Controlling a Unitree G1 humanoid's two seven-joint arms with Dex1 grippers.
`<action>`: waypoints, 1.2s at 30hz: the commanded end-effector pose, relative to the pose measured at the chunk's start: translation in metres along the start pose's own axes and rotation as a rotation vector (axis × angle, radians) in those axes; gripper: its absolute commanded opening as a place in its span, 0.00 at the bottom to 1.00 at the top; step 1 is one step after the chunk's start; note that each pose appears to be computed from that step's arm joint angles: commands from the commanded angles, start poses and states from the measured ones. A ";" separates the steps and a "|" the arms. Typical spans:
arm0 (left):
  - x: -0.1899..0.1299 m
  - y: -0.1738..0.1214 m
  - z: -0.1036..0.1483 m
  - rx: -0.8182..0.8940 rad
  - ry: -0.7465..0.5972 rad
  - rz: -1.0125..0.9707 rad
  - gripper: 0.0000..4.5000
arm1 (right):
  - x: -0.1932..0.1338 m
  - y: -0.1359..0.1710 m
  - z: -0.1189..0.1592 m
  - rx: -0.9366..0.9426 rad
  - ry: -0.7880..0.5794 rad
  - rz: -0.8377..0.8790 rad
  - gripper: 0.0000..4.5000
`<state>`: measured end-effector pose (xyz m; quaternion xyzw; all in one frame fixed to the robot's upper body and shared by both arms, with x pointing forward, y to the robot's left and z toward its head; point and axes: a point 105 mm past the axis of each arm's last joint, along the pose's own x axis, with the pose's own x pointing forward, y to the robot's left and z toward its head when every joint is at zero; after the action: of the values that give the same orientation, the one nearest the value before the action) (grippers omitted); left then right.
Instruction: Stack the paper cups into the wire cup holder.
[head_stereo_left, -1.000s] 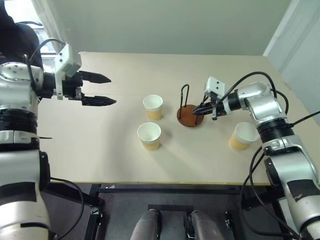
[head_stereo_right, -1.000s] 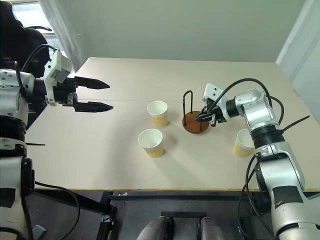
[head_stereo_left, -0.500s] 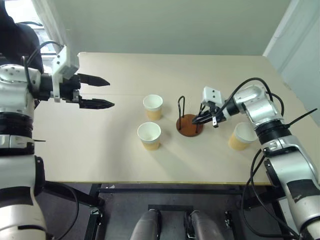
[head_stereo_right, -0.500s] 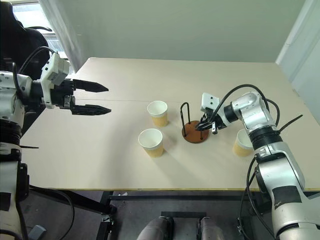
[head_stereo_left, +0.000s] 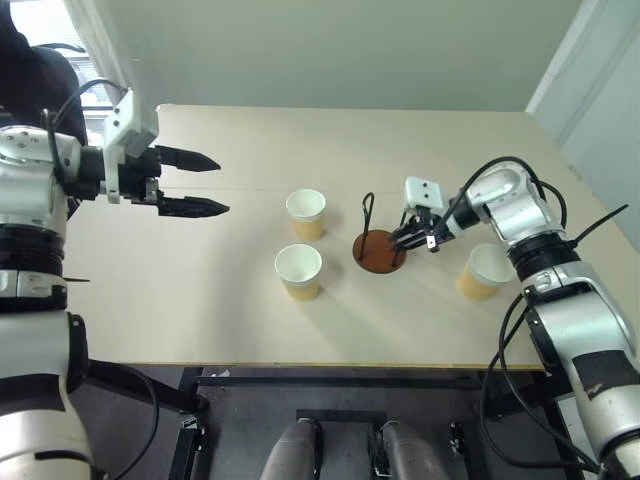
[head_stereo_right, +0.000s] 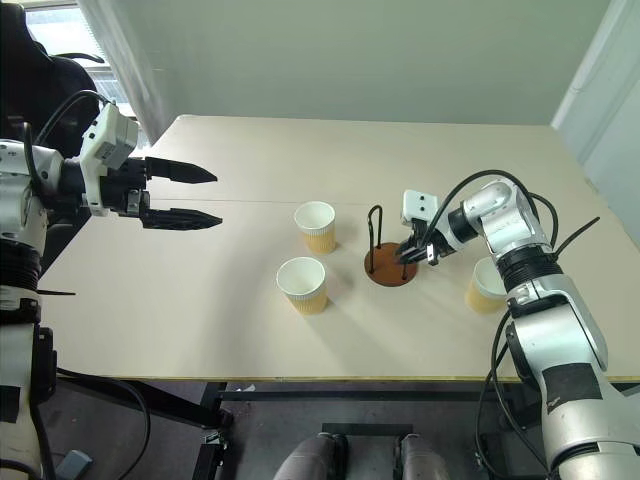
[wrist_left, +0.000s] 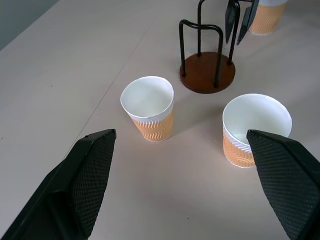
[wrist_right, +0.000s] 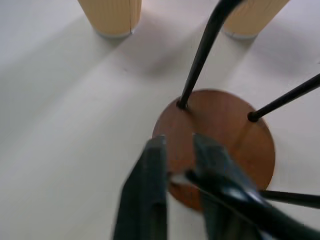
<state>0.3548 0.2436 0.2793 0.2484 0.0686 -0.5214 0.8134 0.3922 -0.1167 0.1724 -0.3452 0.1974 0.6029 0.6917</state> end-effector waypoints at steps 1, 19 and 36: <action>-0.009 -0.002 0.010 0.033 -0.014 -0.010 1.00 | -0.009 -0.006 0.010 -0.045 -0.004 -0.026 0.48; -0.006 -0.001 0.011 0.033 -0.022 -0.012 1.00 | -0.013 -0.018 0.012 -0.084 0.000 -0.116 0.95; 0.026 -0.010 0.016 0.075 -0.044 -0.118 1.00 | -0.069 0.009 0.012 -0.082 0.009 -0.049 0.95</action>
<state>0.3612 0.2203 0.2660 0.2494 0.0698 -0.5553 0.7903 0.3725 -0.1549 0.2011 -0.3807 0.2036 0.5950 0.6779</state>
